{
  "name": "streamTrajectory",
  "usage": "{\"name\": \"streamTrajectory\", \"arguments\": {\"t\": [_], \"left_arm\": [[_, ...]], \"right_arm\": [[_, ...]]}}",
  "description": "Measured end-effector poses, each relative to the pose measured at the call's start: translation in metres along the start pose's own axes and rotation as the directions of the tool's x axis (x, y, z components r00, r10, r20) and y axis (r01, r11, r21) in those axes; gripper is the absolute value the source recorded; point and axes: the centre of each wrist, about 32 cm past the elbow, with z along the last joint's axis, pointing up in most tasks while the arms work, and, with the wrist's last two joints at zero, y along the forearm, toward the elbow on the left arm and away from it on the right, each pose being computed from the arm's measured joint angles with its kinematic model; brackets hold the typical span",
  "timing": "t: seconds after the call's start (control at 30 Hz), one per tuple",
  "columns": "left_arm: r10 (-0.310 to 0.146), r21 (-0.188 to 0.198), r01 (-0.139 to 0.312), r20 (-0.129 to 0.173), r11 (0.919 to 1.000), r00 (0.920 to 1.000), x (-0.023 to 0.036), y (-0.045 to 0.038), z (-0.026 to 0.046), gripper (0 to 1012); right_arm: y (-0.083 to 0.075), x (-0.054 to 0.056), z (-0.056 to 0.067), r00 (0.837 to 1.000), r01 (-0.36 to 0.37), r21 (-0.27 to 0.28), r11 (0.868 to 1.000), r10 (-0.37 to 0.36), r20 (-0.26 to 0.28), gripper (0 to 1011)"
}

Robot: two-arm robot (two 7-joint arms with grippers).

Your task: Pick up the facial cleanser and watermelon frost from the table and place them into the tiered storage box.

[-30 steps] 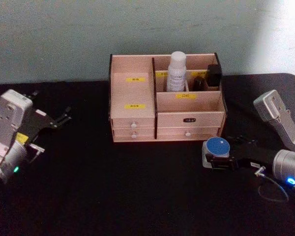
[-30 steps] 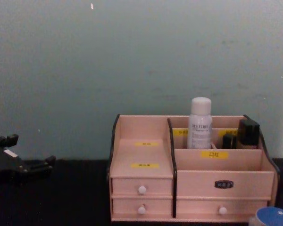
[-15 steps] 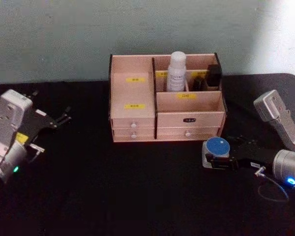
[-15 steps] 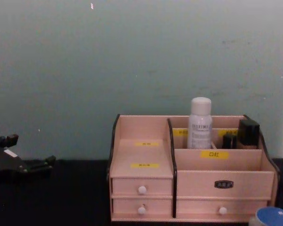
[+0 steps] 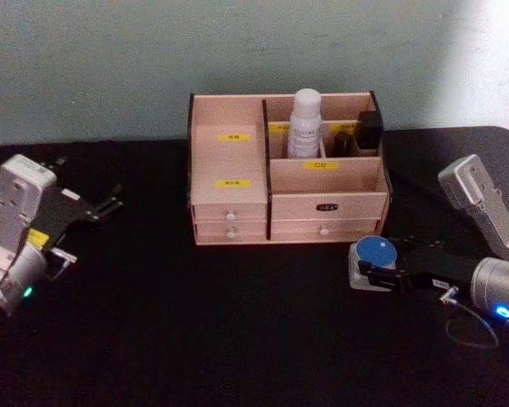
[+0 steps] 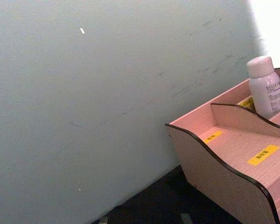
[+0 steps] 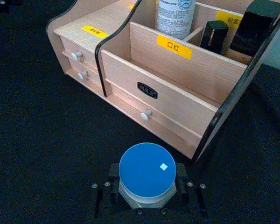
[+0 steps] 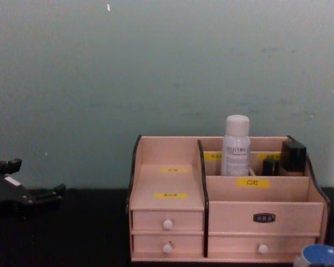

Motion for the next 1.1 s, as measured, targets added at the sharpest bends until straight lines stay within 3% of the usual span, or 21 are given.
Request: {"name": "streamTrajectory", "arguments": {"t": [0.73,1.1], "left_arm": [[0.0,0.0,0.0,0.0,1.0,1.0,0.0,0.0,0.0,1001],[0.0,0.0,0.0,0.0,1.0,1.0,0.0,0.0,0.0,1001]], "right_arm": [[-0.002,0.001,0.001,1.0,-0.029,0.005,1.0,0.029,0.012,713],[-0.005,0.005,0.025,0.99,-0.143,0.066,0.988,0.141,0.025,713]]}}
